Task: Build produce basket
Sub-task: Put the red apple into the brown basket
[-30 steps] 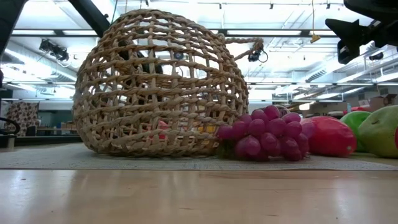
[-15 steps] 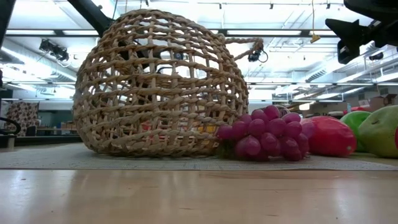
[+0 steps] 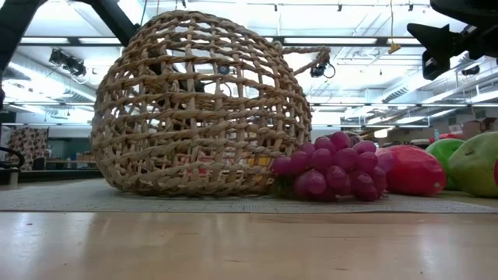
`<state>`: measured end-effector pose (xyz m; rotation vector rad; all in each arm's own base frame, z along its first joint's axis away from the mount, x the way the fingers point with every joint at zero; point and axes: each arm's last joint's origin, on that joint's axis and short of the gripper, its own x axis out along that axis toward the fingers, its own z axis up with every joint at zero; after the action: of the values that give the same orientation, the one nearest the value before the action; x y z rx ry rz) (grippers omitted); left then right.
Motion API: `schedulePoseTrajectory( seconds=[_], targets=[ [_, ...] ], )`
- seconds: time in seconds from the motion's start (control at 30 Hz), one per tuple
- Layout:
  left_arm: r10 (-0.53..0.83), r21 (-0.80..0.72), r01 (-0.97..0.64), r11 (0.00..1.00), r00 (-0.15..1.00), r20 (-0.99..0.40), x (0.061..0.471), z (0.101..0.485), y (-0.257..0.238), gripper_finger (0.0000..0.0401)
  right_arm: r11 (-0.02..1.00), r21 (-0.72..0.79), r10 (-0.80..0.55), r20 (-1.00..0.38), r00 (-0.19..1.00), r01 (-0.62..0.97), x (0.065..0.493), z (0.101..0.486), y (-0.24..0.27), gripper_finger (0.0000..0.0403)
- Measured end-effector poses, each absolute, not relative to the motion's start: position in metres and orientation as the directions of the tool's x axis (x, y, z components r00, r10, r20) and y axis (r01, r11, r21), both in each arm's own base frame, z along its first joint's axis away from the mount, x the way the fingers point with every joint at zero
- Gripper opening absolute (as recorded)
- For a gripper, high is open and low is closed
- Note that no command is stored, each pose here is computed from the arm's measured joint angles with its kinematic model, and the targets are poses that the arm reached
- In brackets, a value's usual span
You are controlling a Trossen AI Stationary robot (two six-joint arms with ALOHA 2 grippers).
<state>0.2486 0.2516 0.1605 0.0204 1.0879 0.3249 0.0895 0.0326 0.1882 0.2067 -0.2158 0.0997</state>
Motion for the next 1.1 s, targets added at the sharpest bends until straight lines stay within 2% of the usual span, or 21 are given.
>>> schedulePoseTrajectory(
  seconds=[0.47, 0.87, 0.97, 1.1],
  targets=[
    [0.295, 0.189, -0.269, 0.944, 0.439, -0.848, 0.2512, 0.1609, 0.2541, 0.0389, 0.974, 0.193, 0.076, 0.223, 0.972, -0.120, 0.0894, 0.1883, 0.0326, 0.0197],
    [0.308, 0.203, -0.278, 0.939, 0.412, -0.858, 0.2500, 0.1602, 0.2538, 0.0388, 0.974, 0.193, 0.076, 0.223, 0.972, -0.120, 0.0894, 0.1882, 0.0326, 0.0197],
    [0.307, 0.205, -0.274, 0.940, 0.410, -0.859, 0.2511, 0.1601, 0.2526, 0.0370, 0.974, 0.193, 0.076, 0.223, 0.972, -0.120, 0.0895, 0.1882, 0.0326, 0.0197],
    [0.316, 0.214, -0.278, 0.937, 0.403, -0.859, 0.2511, 0.1601, 0.2526, 0.0326, 0.974, 0.193, 0.076, 0.223, 0.972, -0.120, 0.0894, 0.1883, 0.0326, 0.0197]
  ],
)
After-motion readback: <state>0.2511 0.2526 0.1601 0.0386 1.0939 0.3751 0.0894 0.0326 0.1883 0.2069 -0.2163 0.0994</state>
